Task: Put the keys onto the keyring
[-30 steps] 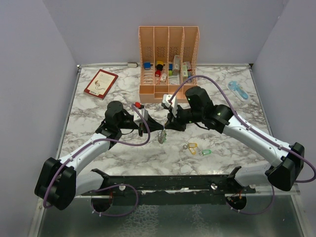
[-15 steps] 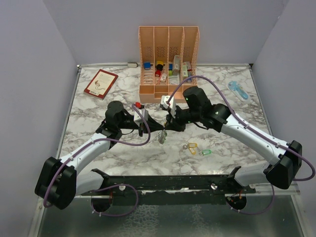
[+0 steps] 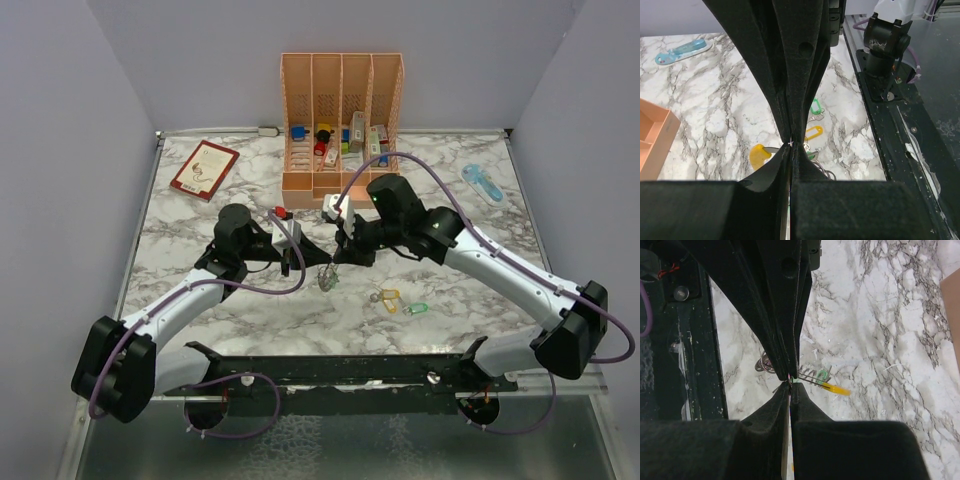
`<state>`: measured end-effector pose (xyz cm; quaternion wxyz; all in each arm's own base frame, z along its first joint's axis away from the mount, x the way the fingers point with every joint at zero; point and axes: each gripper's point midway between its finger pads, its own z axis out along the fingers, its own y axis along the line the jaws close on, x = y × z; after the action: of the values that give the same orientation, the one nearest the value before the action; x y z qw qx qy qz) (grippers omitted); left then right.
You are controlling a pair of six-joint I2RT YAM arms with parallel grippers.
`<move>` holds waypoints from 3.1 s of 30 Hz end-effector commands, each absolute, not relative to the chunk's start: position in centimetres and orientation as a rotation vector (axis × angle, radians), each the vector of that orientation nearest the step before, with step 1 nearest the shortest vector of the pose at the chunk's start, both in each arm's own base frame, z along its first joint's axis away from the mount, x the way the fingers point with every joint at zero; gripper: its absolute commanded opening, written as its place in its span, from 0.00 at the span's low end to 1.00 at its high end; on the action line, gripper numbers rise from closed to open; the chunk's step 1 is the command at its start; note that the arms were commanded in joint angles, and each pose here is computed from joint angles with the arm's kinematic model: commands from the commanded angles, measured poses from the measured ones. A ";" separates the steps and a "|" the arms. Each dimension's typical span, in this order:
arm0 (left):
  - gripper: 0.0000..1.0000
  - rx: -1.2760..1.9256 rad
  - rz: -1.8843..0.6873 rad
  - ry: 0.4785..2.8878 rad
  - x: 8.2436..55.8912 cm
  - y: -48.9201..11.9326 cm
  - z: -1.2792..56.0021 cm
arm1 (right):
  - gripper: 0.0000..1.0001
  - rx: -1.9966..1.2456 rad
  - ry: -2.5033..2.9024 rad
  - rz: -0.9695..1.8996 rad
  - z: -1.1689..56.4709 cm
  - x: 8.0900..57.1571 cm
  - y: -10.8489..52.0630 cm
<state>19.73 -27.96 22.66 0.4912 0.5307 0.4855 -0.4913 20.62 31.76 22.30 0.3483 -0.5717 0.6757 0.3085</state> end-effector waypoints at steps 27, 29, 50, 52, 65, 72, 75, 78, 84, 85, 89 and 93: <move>0.51 1.237 -0.851 1.226 26.0 -27.9 25.0 | 0.01 -0.702 2.770 0.332 20.3 22.4 26.2; 0.52 1.210 -0.805 1.235 26.9 -27.7 25.2 | 0.01 -0.601 2.840 0.290 20.2 22.4 26.0; 0.52 1.150 -0.728 1.154 28.8 -28.1 29.0 | 0.01 0.994 2.905 0.922 26.5 28.4 29.8; 0.52 1.139 -0.711 1.154 29.4 -28.2 29.3 | 0.01 1.120 2.875 0.950 26.2 28.5 30.0; 0.44 1.278 -0.679 1.065 27.7 -28.6 28.4 | 0.01 1.458 2.655 1.113 26.6 29.1 30.0; 0.44 1.349 -0.561 1.027 27.9 -27.7 26.6 | 0.01 1.553 2.634 1.144 26.3 29.0 30.2; 0.44 1.358 -0.523 1.009 28.2 -27.6 26.4 | 0.01 1.572 2.612 1.147 26.5 29.1 30.1; 0.44 1.359 -0.522 1.004 28.3 -27.7 26.4 | 0.01 1.585 2.608 1.147 26.6 29.1 30.1; 0.37 1.363 -0.526 0.982 28.4 -28.0 26.0 | 0.01 1.602 2.595 1.196 27.1 29.2 30.4; 0.34 1.359 -0.515 0.982 28.6 -28.0 25.9 | 0.01 1.602 2.598 1.200 27.1 29.2 30.5; 0.26 1.366 -0.472 0.970 29.2 -27.9 25.8 | 0.01 1.606 2.598 1.219 27.4 29.3 30.7; 0.24 1.373 -0.464 0.966 29.3 -27.9 25.6 | 0.01 1.598 2.593 1.237 27.6 29.5 30.9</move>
<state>29.02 -27.72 25.66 0.6356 0.5972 0.4371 -0.2196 29.33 30.38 25.33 -0.0704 0.4946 0.7979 0.3374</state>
